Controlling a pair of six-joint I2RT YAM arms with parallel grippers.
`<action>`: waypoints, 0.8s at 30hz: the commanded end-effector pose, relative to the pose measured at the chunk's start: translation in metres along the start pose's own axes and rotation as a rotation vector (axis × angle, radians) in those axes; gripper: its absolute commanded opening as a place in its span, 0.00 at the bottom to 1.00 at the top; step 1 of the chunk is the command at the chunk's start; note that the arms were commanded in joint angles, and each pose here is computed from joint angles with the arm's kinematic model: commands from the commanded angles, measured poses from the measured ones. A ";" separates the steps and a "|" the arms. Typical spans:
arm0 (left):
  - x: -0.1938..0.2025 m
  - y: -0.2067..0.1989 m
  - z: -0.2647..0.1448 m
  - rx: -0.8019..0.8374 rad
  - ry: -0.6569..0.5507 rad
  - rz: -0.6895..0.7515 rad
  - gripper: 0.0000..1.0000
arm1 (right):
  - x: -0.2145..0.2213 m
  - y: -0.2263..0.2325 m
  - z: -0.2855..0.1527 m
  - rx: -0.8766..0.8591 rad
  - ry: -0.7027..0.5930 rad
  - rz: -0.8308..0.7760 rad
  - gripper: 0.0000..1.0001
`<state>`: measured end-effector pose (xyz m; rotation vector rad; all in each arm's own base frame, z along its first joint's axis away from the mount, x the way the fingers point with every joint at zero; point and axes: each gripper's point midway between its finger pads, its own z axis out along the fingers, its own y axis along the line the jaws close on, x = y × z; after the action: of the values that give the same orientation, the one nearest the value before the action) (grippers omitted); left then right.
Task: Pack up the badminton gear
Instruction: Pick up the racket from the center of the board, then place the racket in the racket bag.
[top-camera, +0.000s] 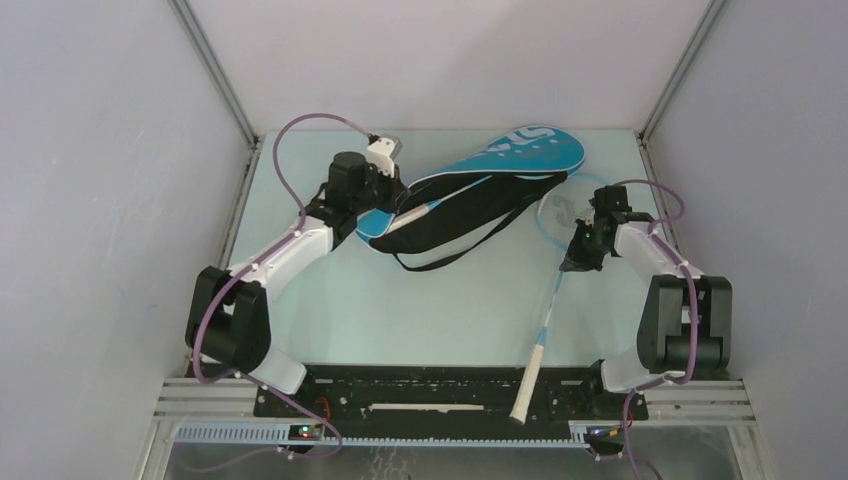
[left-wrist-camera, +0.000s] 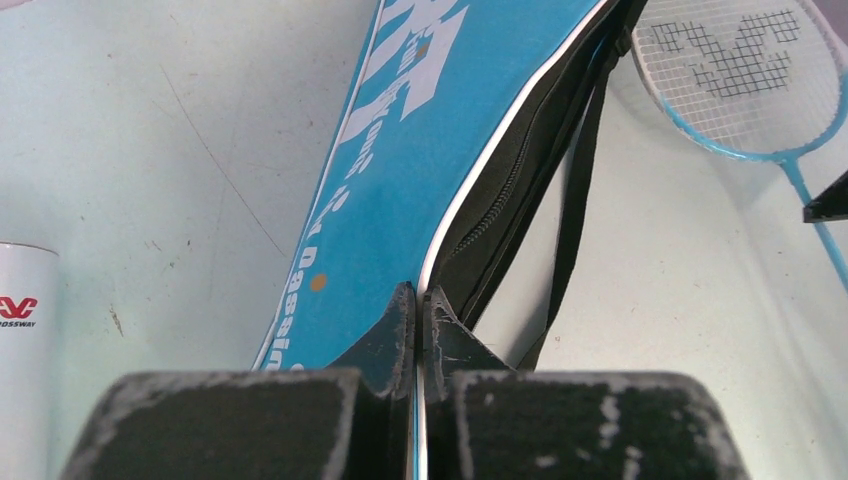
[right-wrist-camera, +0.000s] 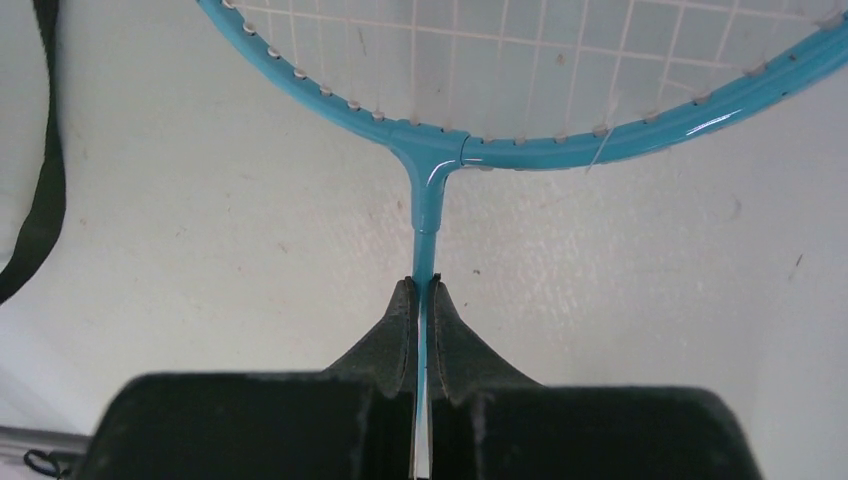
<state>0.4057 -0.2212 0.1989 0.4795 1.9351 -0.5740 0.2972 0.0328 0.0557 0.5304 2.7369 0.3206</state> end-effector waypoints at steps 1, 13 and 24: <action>-0.041 -0.006 0.008 0.035 -0.089 0.060 0.00 | 0.008 0.014 -0.020 -0.097 0.012 -0.057 0.00; -0.057 -0.012 0.035 0.042 -0.058 0.007 0.00 | 0.022 0.019 -0.043 -0.169 0.070 -0.119 0.00; -0.047 -0.038 0.048 0.087 0.002 0.047 0.00 | 0.039 0.056 -0.050 -0.239 0.119 -0.223 0.00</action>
<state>0.4275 -0.2670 0.1939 0.5604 2.0003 -0.6077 0.2580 0.0683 0.0793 0.2793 2.8349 0.5527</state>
